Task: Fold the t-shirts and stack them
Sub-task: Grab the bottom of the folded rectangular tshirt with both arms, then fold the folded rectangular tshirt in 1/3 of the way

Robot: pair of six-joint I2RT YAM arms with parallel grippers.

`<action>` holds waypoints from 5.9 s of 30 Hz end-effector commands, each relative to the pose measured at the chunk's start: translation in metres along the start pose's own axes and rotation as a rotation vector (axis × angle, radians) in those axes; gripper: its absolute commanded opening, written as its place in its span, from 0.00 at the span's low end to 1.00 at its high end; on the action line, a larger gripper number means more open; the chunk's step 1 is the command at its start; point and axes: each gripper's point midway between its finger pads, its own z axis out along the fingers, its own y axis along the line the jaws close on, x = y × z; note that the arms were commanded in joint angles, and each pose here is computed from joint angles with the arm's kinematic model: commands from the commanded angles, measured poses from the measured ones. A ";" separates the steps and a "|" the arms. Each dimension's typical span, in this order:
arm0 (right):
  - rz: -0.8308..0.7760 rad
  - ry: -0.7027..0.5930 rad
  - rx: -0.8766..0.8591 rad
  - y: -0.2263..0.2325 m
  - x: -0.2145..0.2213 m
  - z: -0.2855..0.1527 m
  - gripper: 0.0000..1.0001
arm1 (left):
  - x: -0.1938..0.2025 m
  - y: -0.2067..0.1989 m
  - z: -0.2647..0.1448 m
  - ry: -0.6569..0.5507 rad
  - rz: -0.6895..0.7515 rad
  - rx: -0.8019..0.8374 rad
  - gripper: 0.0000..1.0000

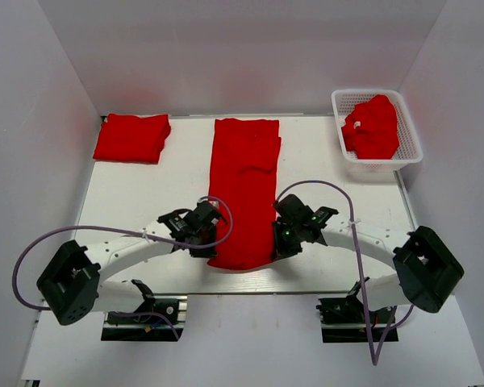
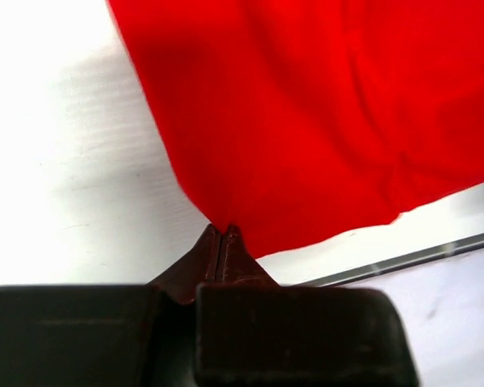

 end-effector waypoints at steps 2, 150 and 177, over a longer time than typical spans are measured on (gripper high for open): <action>-0.053 -0.048 0.025 0.006 -0.023 -0.002 0.00 | -0.034 -0.008 -0.009 -0.057 -0.053 -0.058 0.00; -0.424 -0.447 0.020 0.043 -0.330 0.079 0.90 | -0.134 0.080 -0.037 -0.312 -0.159 -0.121 1.00; -0.435 -0.701 0.304 0.025 -0.410 -0.001 0.90 | -0.136 0.084 -0.033 -0.316 -0.158 -0.125 1.00</action>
